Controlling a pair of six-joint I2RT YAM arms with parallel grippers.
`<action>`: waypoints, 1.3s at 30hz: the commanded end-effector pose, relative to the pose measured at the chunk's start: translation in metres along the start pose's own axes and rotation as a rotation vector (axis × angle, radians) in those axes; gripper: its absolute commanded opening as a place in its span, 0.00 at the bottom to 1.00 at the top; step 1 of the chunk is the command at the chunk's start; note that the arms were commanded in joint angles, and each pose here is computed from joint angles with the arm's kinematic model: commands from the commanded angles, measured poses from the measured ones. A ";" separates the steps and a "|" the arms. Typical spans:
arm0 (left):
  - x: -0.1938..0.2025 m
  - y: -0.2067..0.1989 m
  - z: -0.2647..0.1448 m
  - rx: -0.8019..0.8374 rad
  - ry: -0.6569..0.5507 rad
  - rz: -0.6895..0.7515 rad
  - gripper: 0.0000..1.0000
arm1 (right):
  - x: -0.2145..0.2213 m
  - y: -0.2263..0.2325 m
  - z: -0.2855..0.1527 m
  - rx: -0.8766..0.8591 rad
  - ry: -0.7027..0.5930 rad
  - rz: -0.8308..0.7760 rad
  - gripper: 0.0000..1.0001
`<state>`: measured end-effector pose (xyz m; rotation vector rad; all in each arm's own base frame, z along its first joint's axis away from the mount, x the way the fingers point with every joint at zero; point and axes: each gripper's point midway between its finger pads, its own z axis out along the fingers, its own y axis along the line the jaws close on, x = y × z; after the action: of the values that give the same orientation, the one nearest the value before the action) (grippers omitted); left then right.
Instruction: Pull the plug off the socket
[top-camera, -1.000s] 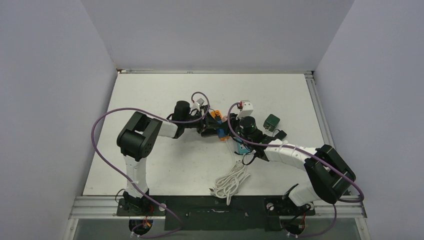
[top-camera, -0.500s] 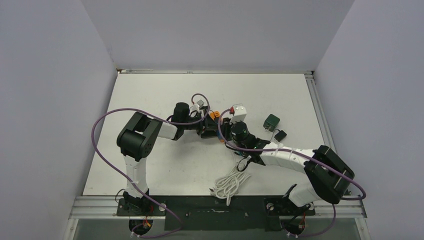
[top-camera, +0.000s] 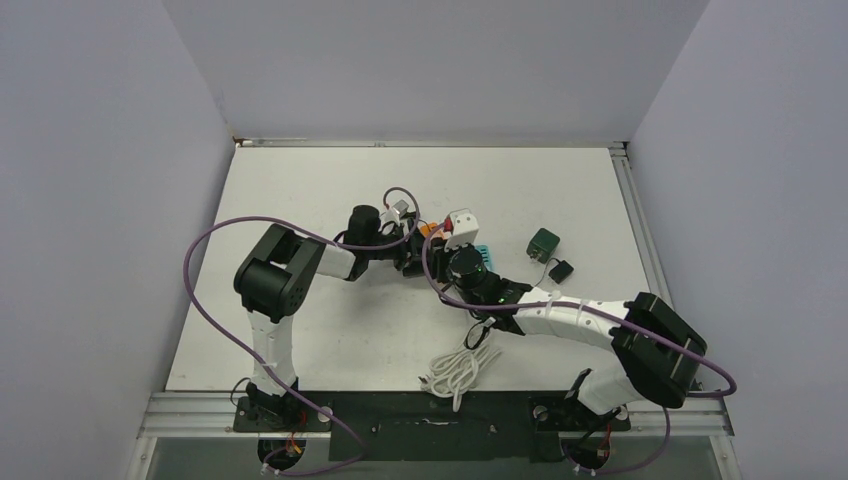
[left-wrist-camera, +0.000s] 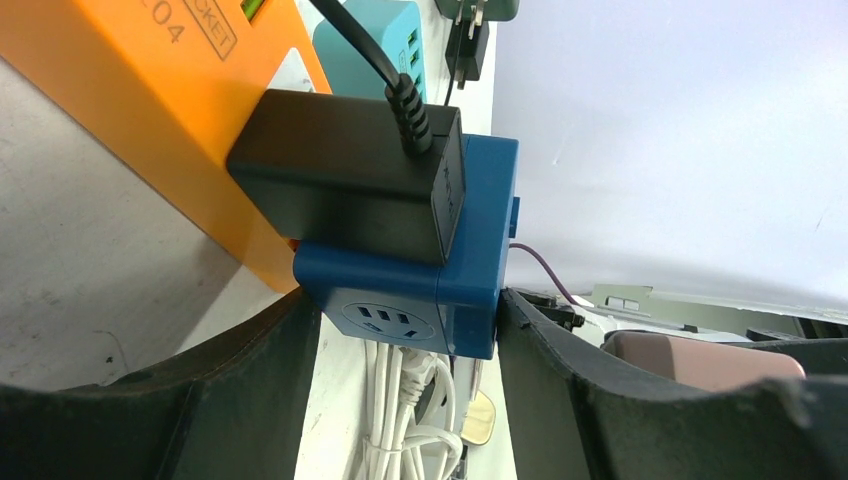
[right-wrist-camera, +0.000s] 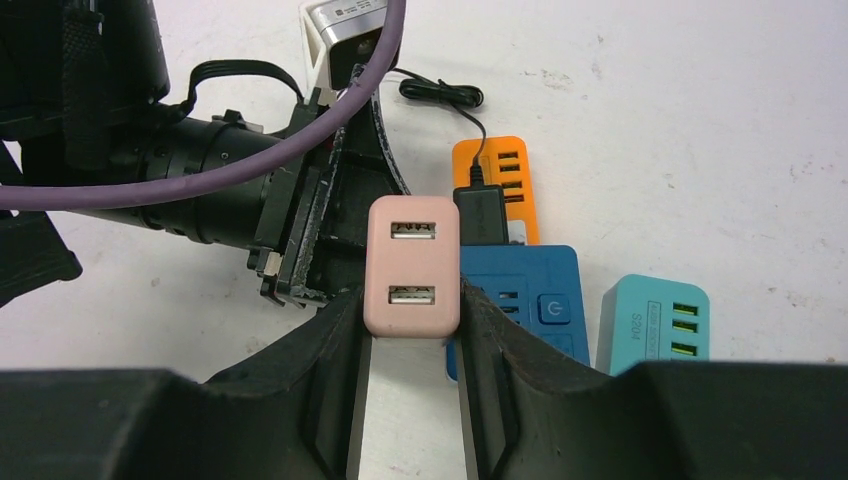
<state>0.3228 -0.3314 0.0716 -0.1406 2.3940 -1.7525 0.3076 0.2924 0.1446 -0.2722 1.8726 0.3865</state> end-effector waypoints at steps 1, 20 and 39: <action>-0.002 0.012 0.004 -0.049 -0.031 0.018 0.00 | -0.033 0.012 -0.004 -0.036 -0.085 0.056 0.05; -0.010 0.007 -0.001 -0.122 -0.042 0.105 0.25 | 0.013 -0.178 -0.003 0.420 0.067 0.323 0.05; -0.027 -0.014 -0.017 -0.178 -0.088 0.235 0.88 | 0.070 -0.200 0.002 0.476 0.269 0.334 0.39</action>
<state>0.3295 -0.3192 0.0680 -0.0115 2.4647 -1.4557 0.3473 0.1077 0.0407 0.2968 2.2420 0.0933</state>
